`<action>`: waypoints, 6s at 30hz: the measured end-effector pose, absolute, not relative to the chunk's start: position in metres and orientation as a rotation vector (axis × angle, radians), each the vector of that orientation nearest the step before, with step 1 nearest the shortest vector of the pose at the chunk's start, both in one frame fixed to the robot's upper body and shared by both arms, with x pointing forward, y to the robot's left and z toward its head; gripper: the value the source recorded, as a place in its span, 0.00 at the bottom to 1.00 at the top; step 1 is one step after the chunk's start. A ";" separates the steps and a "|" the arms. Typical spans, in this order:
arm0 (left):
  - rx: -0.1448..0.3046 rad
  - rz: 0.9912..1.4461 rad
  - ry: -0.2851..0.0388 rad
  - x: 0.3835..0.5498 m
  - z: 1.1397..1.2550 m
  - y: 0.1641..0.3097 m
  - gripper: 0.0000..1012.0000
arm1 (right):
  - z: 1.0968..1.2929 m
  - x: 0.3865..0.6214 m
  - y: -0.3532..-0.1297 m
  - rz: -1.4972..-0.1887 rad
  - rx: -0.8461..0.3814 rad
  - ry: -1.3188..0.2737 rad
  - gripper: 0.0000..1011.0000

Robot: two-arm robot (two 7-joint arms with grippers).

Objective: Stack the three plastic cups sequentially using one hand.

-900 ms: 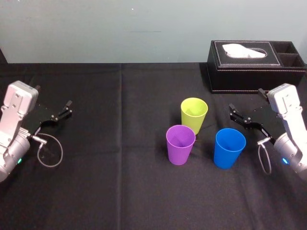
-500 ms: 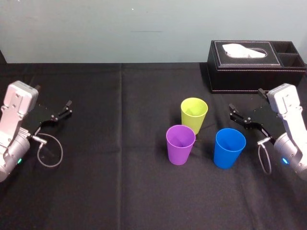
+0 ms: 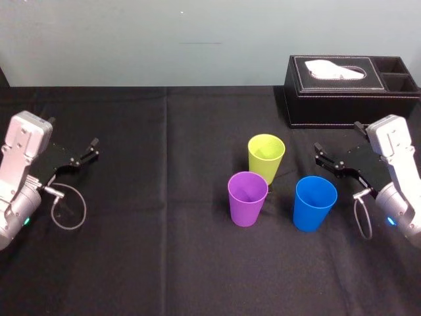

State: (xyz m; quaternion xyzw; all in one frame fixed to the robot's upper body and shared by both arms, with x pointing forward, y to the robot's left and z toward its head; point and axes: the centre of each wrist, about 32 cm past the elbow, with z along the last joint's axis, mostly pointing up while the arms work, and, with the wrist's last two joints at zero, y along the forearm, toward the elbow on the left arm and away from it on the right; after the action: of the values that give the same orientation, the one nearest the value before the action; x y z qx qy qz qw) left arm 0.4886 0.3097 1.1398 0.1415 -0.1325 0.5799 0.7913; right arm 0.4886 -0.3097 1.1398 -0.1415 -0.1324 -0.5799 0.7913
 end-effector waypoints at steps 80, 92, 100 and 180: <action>0.304 1.248 -0.285 0.489 1.140 0.310 1.00 | 1.124 0.375 -0.324 -0.985 -0.162 0.015 0.99; 0.304 1.248 -0.285 0.489 1.140 0.310 1.00 | 1.121 0.394 -0.310 -1.024 -0.149 -0.026 0.99; 0.304 1.248 -0.285 0.489 1.140 0.310 1.00 | 1.119 0.403 -0.303 -1.036 -0.146 -0.042 0.99; 0.304 1.248 -0.285 0.489 1.140 0.310 1.00 | 1.212 0.517 -0.257 -0.976 -0.101 -0.090 0.73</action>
State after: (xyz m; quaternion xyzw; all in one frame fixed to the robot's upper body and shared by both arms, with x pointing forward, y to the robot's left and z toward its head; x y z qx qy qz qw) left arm 0.4886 0.3097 1.1398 0.1415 -0.1325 0.5799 0.7913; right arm 0.5166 -0.2574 1.2120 -0.0483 -0.0432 -0.4683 0.8812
